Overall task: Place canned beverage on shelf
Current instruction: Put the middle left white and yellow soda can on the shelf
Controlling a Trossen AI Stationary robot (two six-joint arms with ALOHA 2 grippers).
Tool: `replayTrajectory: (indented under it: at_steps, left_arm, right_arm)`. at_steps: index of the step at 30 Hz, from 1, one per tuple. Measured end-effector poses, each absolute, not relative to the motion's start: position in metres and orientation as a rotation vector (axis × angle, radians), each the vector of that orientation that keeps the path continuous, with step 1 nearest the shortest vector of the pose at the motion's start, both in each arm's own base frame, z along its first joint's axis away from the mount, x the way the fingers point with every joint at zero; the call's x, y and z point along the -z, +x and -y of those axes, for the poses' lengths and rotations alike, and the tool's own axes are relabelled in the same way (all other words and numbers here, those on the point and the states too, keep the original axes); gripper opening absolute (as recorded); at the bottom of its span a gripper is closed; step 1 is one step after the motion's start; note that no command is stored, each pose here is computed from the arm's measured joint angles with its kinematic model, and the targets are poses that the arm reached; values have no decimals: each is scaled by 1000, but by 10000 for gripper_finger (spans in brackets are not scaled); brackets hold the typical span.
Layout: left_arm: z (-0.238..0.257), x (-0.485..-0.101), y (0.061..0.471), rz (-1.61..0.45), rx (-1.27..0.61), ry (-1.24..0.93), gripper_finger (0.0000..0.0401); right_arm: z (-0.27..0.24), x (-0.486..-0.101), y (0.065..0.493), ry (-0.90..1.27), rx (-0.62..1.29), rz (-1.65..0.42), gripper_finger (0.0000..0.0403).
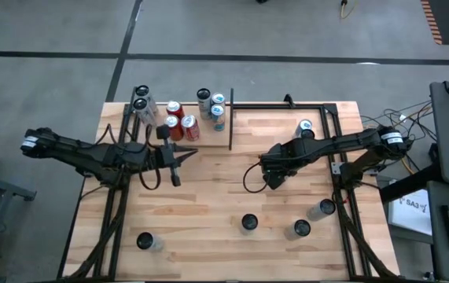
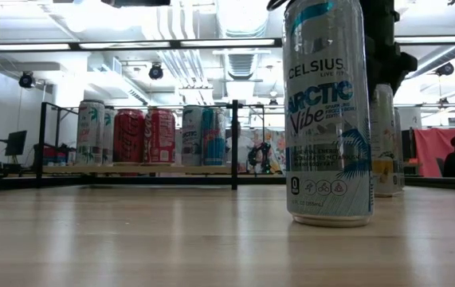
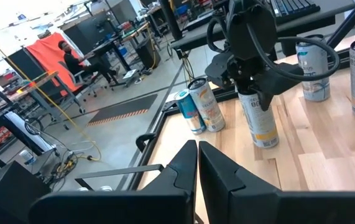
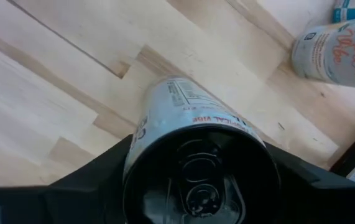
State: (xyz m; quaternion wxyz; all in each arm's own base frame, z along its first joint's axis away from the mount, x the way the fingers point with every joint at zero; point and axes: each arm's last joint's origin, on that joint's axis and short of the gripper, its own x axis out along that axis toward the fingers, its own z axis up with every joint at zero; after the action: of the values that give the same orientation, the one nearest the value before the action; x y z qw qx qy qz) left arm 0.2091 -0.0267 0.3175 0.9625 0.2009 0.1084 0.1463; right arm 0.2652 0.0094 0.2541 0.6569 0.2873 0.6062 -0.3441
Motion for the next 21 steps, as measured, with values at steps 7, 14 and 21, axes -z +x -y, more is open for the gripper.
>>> replayTrajectory:
  at_steps: [7, 14, 21]
  left_arm:
    - [27, -317, 209, -218, -297, 390, 0]
    - [27, -318, 211, -196, -302, 338, 0]
    - [28, -315, 214, -199, -303, 273, 31]
  right_arm:
    - [-9, -260, 268, 674, 785, -1351, 243]
    - [-8, -297, 280, 598, 733, -1198, 243]
    - [-6, -332, 303, 489, 604, -929, 243]
